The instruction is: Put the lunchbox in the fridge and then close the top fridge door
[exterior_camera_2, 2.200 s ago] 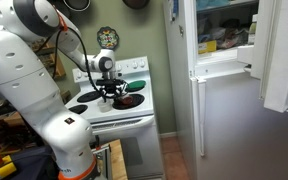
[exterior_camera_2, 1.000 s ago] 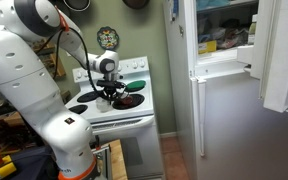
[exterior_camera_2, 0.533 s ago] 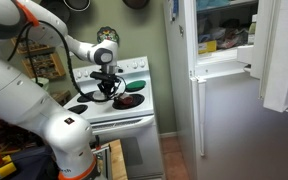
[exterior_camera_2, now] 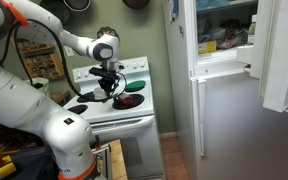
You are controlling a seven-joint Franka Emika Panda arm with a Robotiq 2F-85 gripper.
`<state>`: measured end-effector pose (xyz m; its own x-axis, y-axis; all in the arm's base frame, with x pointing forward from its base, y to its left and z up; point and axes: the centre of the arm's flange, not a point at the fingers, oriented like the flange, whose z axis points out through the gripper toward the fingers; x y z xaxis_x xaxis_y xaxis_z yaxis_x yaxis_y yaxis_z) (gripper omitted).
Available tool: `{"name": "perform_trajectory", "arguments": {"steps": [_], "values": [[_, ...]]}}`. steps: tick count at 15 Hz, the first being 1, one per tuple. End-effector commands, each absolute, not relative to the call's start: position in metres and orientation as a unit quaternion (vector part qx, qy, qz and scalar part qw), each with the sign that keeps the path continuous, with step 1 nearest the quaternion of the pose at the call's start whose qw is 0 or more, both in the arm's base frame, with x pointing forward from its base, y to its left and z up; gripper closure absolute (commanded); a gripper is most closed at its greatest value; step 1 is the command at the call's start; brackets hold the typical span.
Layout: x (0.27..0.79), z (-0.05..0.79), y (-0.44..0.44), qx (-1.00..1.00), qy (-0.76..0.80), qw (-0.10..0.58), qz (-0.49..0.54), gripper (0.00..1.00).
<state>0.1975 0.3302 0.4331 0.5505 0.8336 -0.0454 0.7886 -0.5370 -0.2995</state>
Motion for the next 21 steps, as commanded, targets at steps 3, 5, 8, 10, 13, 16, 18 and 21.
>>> {"name": "perform_trajectory", "arguments": {"steps": [3,5,8,10,13,16,18,21], "values": [[0.223,0.471,0.29,-0.916,-0.375,0.133,0.05,0.97],[0.242,0.496,0.263,-0.936,-0.328,0.125,0.032,0.97],[0.265,0.528,0.228,-0.96,-0.258,0.11,-0.01,0.97],[0.276,0.545,0.206,-0.972,-0.211,0.099,-0.04,0.97],[0.279,0.536,0.218,-0.962,-0.243,0.117,-0.035,0.89],[0.278,0.532,0.223,-0.962,-0.248,0.114,-0.029,0.89],[0.291,0.537,0.212,-0.969,-0.213,0.118,-0.039,0.97],[0.334,0.552,0.163,-0.983,-0.12,0.125,-0.063,0.97]]}}
